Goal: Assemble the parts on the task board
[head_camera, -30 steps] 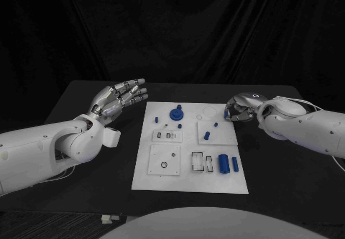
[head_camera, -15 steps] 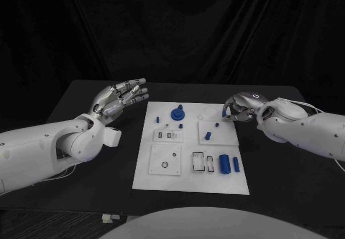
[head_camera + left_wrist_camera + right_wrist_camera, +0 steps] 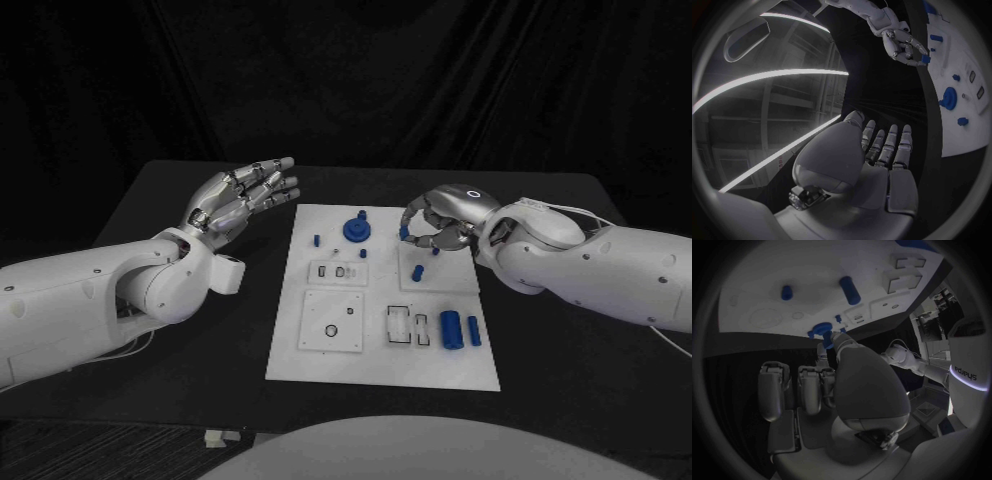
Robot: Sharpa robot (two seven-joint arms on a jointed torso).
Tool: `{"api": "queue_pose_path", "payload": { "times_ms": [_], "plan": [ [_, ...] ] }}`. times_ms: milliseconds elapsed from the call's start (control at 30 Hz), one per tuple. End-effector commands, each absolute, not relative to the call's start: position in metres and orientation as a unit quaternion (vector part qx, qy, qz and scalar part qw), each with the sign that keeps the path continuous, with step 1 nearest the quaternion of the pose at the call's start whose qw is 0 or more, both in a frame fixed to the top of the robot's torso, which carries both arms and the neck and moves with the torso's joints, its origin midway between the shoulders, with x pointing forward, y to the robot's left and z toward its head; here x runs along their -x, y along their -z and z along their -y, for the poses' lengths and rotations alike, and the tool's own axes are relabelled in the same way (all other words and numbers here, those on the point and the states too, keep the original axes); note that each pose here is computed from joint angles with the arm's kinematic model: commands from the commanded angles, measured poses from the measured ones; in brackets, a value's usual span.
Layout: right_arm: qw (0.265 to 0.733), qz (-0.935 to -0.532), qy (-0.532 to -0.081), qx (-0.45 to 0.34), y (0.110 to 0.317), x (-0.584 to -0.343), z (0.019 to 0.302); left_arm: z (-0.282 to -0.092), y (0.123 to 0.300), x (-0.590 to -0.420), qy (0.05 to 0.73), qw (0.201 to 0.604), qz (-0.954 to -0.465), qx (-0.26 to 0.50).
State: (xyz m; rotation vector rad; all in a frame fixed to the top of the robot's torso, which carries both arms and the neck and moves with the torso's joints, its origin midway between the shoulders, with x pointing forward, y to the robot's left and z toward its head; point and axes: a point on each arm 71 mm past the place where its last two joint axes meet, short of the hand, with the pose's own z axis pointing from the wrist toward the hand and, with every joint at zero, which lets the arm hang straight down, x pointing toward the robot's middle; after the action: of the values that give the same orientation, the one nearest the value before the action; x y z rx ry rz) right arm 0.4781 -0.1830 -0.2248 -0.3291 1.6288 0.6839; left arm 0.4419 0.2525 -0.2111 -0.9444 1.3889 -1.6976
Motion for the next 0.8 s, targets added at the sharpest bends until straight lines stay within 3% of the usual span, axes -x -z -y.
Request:
{"api": "queue_pose_path", "payload": {
  "times_ms": [33,367,800],
  "plan": [
    [0.626,-0.704,-0.305,0.136,0.227,-0.472,0.17,-0.25,0.211,-0.441,0.668,0.362,-0.538,0.364],
    [0.595,-0.718,-0.33,0.148,0.241,-0.46,0.129,-0.25,0.214,-0.44,0.667,0.36,-0.54,0.367],
    [0.563,-0.743,-0.329,0.154,0.259,-0.452,0.109,-0.248,0.218,-0.438,0.666,0.356,-0.542,0.369]
  ]
}}
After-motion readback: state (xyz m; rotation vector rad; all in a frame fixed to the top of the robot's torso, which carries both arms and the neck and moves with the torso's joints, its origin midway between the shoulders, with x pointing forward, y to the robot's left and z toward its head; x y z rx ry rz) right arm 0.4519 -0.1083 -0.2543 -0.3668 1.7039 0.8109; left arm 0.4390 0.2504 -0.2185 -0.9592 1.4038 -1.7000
